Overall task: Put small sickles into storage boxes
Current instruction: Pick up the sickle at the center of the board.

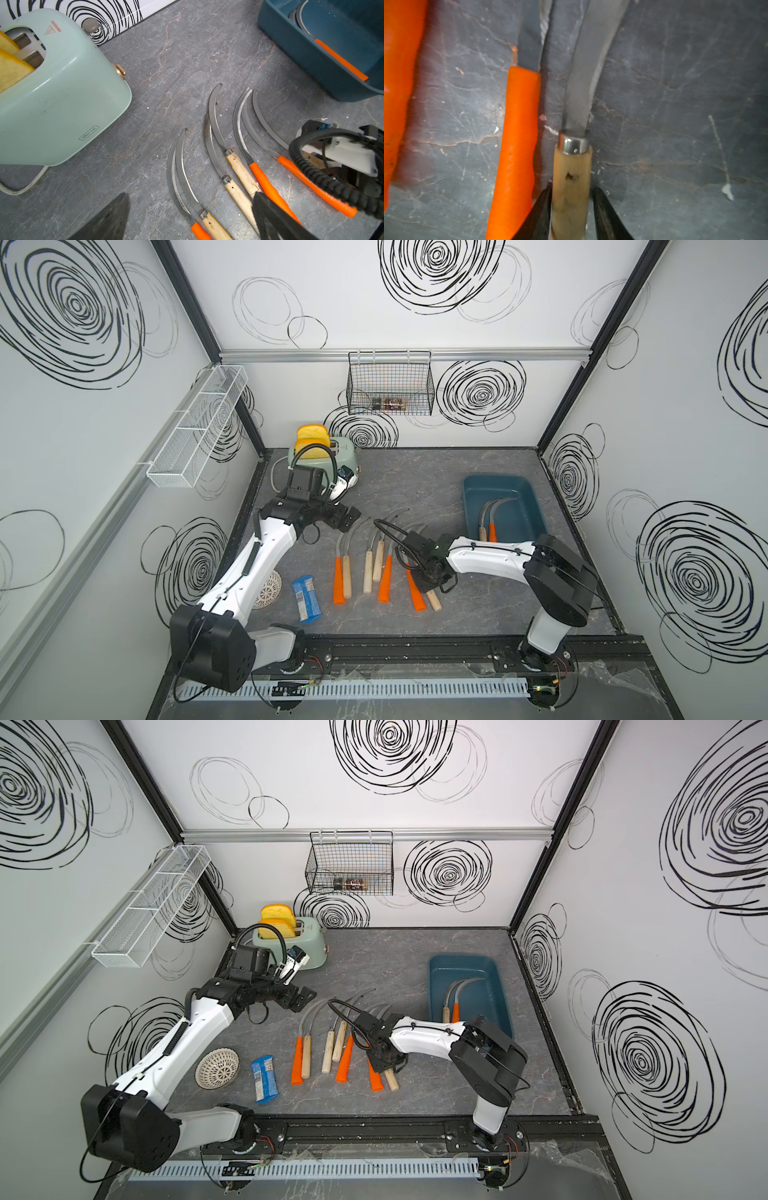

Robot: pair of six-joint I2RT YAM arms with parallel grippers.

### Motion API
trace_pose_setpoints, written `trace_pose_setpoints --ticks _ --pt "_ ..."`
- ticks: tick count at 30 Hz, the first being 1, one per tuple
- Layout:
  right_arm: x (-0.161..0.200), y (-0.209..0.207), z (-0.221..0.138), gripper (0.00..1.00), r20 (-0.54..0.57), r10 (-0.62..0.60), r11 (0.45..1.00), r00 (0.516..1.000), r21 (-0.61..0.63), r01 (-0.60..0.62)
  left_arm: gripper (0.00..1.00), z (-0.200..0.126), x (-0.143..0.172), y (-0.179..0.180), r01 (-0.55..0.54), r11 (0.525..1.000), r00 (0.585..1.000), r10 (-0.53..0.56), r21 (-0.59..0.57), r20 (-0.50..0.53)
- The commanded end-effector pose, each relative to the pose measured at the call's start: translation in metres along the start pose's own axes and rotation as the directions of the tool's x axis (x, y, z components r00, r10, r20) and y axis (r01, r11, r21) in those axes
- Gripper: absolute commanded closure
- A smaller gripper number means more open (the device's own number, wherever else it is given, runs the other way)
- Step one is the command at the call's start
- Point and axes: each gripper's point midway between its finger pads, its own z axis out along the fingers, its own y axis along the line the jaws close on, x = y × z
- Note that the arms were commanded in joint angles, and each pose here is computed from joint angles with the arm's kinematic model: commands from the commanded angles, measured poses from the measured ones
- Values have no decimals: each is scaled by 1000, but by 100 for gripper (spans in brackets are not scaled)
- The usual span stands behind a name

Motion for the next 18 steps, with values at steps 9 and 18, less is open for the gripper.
trace_pose_setpoints --ticks 9,18 --pt "5 -4 4 63 -24 -6 999 1000 45 7 4 -11 -9 1 -17 1000 999 17 -8 32" --pt "8 -8 8 68 -34 8 998 999 63 -5 4 -11 -9 0 -15 1000 999 16 -7 32"
